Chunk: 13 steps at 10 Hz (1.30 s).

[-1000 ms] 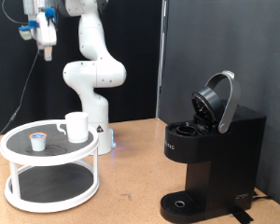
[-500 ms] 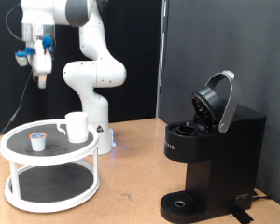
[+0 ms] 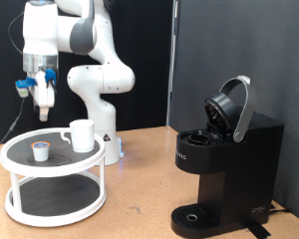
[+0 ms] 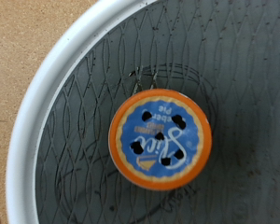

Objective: Make a cup of coffee with the keurig machine

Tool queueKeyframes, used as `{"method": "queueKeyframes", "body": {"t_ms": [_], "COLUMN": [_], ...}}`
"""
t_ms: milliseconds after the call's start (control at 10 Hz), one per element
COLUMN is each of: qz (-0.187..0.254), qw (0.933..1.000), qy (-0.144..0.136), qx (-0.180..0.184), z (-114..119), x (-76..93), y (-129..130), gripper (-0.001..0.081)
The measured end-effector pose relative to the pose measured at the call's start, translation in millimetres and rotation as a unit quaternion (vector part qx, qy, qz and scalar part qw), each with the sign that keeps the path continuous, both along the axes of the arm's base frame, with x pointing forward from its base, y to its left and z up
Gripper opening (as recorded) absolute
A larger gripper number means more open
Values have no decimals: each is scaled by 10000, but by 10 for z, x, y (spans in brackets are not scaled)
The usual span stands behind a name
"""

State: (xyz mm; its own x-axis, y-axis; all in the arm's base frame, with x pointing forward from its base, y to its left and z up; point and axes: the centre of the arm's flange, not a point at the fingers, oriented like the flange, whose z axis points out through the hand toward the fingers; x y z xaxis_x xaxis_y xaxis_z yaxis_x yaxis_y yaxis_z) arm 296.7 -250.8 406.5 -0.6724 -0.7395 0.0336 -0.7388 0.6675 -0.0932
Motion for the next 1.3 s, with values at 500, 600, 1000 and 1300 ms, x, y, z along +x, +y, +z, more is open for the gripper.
{"method": "queueKeyframes", "body": {"t_ms": [500, 600, 1000, 1300], "qz": [20, 29, 61, 68], "qw": [9999, 9999, 9999, 9998], "qy": [-62, -61, -103, -104], "qx": [-88, -88, -99, -120], "z": [-381, -445, -619, -703], "x": [-4, -2, 1, -12], "y": [-4, 8, 50, 53], "gripper": [735, 735, 735, 735]}}
